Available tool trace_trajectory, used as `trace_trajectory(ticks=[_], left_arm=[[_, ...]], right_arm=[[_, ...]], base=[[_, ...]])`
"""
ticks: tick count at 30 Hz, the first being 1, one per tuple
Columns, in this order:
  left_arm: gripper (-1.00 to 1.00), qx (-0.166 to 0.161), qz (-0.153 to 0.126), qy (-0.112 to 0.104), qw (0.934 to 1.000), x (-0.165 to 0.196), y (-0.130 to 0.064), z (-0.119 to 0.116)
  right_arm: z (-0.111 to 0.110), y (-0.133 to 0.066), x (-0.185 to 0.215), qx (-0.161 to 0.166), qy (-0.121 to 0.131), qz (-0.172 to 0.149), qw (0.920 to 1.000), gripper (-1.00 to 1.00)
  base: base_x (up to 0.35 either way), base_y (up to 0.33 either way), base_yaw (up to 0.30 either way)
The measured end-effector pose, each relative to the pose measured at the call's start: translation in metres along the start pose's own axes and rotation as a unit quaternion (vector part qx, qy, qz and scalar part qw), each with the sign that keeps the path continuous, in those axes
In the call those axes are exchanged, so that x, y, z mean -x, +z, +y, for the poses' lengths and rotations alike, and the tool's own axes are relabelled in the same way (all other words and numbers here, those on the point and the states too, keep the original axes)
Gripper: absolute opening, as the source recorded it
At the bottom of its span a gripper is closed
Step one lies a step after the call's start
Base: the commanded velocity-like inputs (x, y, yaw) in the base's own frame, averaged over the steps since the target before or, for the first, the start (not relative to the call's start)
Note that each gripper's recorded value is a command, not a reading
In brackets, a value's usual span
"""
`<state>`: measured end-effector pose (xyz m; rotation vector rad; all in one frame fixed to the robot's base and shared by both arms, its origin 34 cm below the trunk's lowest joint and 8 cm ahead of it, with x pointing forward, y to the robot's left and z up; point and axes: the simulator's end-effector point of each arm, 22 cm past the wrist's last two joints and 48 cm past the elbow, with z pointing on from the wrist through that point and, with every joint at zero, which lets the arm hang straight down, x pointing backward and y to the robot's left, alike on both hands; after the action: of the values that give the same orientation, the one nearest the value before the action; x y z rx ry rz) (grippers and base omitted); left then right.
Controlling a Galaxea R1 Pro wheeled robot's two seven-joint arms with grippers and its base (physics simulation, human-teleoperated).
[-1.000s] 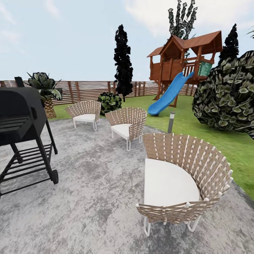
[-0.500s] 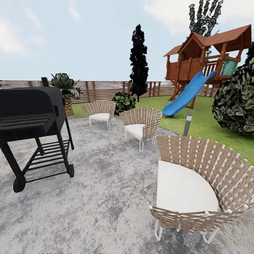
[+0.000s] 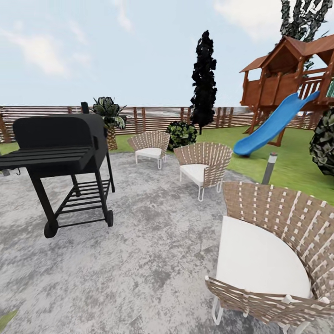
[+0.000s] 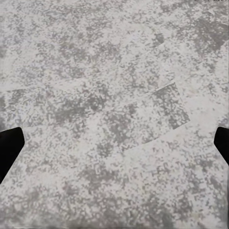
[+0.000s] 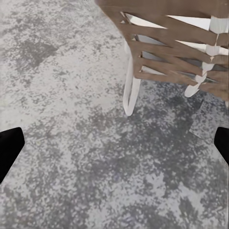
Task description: Pick up the pesticide atomizer in the garden and spray insectifuge to fully cover both potted plants in the garden.
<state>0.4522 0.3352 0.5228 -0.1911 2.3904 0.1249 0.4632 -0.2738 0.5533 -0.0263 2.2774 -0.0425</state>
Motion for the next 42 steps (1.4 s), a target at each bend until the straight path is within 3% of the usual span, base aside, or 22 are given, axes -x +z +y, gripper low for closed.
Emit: trace_trajectory(ticks=[11,42], left_arm=[[1.0,0.0,0.0,0.0,1.0,-0.0003,-0.0001,0.0002],[1.0,-0.001,0.001,0.001,1.0,-0.0012,-0.0002,-0.0005]], right_arm=[[0.0003,0.0,-0.0001,0.0,-0.001,0.0,1.0,1.0],[-0.0006,0.0,0.0002,-0.001,0.001,-0.001,1.0,1.0]], base=[[0.0,-0.232,0.273],[0.0,-0.006,0.273]])
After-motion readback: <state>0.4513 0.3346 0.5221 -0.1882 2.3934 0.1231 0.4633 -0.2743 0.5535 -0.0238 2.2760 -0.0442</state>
